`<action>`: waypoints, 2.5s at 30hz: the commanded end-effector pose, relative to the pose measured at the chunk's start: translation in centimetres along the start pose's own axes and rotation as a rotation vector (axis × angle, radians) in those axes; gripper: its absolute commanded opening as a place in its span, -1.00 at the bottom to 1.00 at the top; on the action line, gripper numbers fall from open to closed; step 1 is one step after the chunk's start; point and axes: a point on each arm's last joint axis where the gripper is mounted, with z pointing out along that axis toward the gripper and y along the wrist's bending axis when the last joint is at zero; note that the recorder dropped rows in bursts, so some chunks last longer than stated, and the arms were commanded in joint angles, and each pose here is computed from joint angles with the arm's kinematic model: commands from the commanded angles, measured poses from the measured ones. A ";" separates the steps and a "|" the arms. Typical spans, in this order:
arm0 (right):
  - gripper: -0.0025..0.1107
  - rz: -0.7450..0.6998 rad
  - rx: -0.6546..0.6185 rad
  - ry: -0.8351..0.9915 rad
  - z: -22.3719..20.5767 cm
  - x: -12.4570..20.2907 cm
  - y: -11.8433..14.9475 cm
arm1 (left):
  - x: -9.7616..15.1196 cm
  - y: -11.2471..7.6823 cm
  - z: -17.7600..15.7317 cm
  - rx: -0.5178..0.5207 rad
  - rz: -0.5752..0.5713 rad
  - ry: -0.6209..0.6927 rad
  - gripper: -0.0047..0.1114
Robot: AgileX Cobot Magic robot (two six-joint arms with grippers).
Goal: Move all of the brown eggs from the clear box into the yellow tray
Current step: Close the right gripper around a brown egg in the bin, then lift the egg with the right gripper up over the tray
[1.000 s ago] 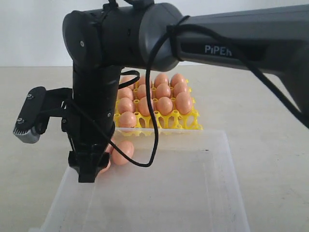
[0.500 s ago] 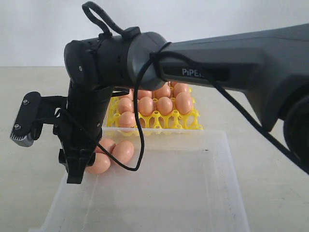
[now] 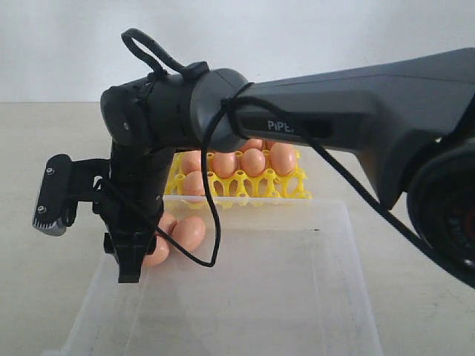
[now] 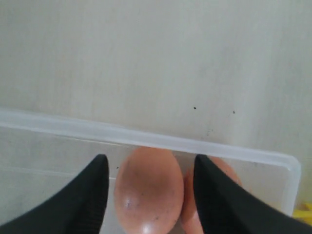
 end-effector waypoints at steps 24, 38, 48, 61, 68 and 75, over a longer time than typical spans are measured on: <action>-0.20 0.037 0.016 0.078 3.5 1.4 -0.2 | 0.1 0.0 0.0 0.006 0.000 -0.005 -0.85; -0.96 0.194 -0.037 0.231 3.0 2.7 0.4 | 0.0 0.0 0.0 0.005 0.000 -0.007 -0.85; -0.96 0.411 -0.081 -0.026 -1.5 -0.4 0.5 | 0.1 0.0 0.0 0.005 0.000 -0.005 -0.85; -0.96 0.823 -0.350 -0.312 -2.5 0.4 -1.2 | 0.0 0.0 0.0 0.005 0.000 -0.008 -0.85; -0.96 0.895 -0.519 -0.451 -3.8 4.4 0.0 | 0.0 0.0 0.0 0.005 0.000 -0.008 -0.85; -0.96 1.136 0.224 -0.686 -12.4 12.5 2.1 | 0.1 0.0 0.0 0.005 0.000 -0.005 -0.85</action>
